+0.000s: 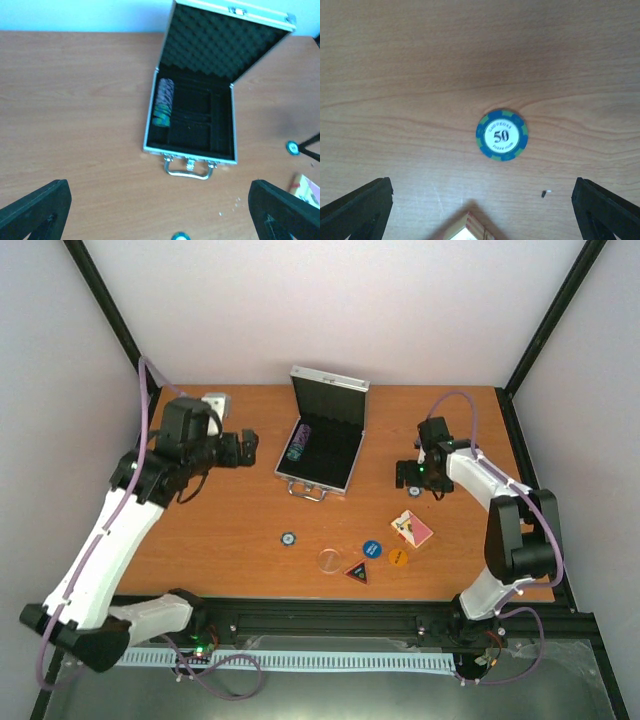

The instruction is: Pack up texas hold em set

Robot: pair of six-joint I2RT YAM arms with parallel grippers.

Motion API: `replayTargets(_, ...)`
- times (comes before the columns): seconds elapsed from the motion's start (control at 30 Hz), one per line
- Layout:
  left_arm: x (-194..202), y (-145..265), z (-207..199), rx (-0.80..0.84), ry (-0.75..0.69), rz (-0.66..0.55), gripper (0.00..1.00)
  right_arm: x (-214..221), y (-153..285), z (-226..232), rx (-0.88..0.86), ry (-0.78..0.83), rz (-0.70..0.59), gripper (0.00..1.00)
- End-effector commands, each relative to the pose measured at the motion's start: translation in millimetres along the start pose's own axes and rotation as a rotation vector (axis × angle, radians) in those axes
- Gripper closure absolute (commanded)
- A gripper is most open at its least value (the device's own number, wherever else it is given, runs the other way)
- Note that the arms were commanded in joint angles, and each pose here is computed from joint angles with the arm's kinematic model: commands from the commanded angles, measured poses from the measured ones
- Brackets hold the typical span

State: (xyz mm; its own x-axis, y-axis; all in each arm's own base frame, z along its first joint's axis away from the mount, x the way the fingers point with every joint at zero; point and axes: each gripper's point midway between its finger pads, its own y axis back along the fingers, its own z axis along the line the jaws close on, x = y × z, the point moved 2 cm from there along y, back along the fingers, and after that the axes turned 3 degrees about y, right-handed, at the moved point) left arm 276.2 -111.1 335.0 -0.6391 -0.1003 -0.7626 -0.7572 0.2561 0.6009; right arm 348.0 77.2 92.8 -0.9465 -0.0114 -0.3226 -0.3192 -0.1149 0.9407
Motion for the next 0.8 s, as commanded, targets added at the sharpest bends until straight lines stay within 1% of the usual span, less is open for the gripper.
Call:
replayTargets(0.0, -26, -7, 6, -0.111, -0.005, 0.02, 0.0, -22, 1, -10, 0.091, -0.052, -0.035, 0.01)
replayTargets(0.1, -35, -20, -1, -0.099, 0.003, 0.048, 0.0, -21, -18, -16, 0.14, -0.072, 0.019, 0.02)
replayTargets(0.17, -37, -28, -5, -0.087, 0.016, 0.061, 0.0, -17, -34, -18, 0.149, -0.074, 0.065, 0.06)
replayTargets(0.33, -41, -44, -12, -0.06, 0.031, 0.072, 0.0, -8, -59, -20, 0.161, -0.077, 0.135, 0.08)
replayTargets(0.53, -41, -65, -15, -0.053, -0.008, 0.127, 0.0, -6, -62, -21, 0.169, -0.077, 0.144, 0.12)
replayTargets(0.77, -42, -69, -17, -0.039, 0.016, 0.139, 0.0, 5, -63, -24, 0.182, -0.088, 0.177, 0.21)
